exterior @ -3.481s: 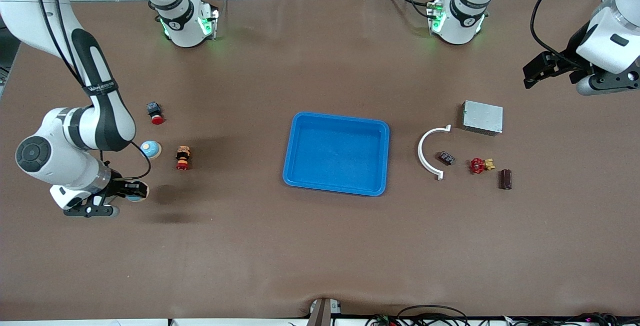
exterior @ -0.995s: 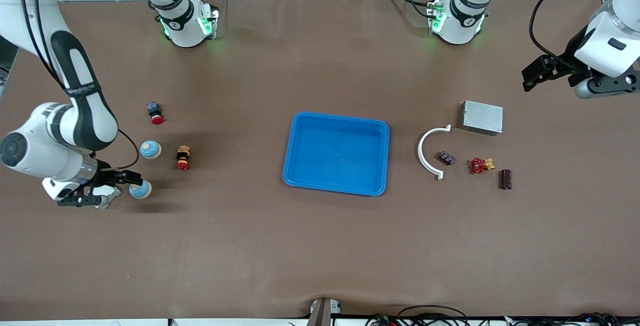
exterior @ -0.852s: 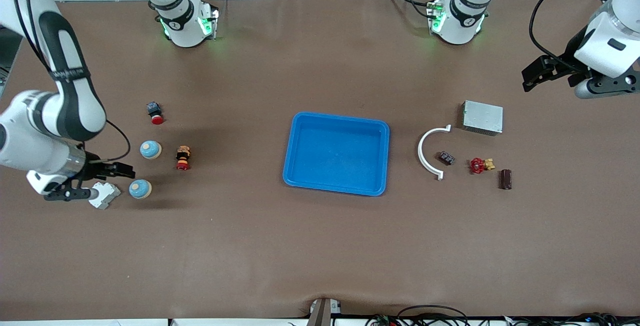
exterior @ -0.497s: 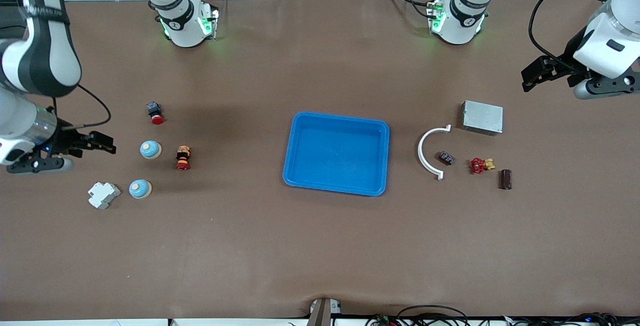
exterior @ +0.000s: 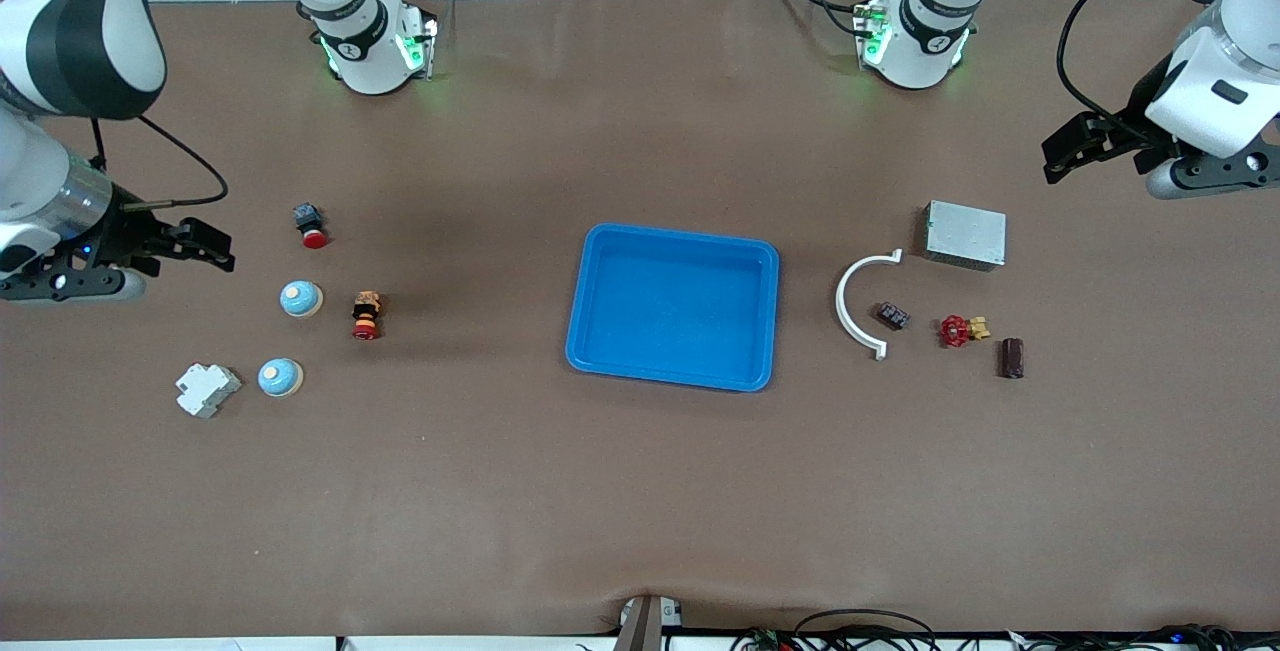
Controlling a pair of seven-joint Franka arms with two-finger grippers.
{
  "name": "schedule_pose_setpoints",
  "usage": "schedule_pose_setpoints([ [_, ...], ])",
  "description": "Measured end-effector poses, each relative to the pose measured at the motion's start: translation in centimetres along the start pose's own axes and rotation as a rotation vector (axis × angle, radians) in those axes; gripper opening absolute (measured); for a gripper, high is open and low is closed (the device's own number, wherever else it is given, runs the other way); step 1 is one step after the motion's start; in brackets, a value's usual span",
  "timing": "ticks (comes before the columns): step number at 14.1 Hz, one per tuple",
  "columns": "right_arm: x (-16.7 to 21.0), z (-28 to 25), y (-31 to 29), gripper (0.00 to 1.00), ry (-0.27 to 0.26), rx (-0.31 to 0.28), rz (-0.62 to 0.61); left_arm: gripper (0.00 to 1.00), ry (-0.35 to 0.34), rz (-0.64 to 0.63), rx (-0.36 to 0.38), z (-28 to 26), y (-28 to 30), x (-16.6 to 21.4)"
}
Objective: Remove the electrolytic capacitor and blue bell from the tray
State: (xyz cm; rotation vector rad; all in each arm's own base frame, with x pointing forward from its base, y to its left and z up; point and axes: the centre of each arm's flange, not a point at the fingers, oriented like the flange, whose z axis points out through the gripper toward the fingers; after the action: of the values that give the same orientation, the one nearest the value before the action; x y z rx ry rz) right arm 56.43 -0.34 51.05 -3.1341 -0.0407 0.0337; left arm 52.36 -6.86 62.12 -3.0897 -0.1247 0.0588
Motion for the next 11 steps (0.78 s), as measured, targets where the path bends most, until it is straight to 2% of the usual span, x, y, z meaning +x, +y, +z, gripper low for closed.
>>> schedule_pose_setpoints([
  [4, -1.1, -5.2, -3.0, 1.00, -0.021, -0.009, 0.007, 1.00, 0.000, 0.000, 0.000, 0.0, 0.0, 0.0],
  [9, -1.9, -10.8, -2.6, 1.00, 0.022, -0.013, -0.004, 1.00, 0.000, 0.000, 0.000, 0.0, 0.0, 0.0],
  [11, -2.1, -11.6, -2.4, 1.00, 0.023, -0.013, -0.006, 1.00, 0.000, 0.000, 0.000, 0.0, 0.0, 0.0],
])
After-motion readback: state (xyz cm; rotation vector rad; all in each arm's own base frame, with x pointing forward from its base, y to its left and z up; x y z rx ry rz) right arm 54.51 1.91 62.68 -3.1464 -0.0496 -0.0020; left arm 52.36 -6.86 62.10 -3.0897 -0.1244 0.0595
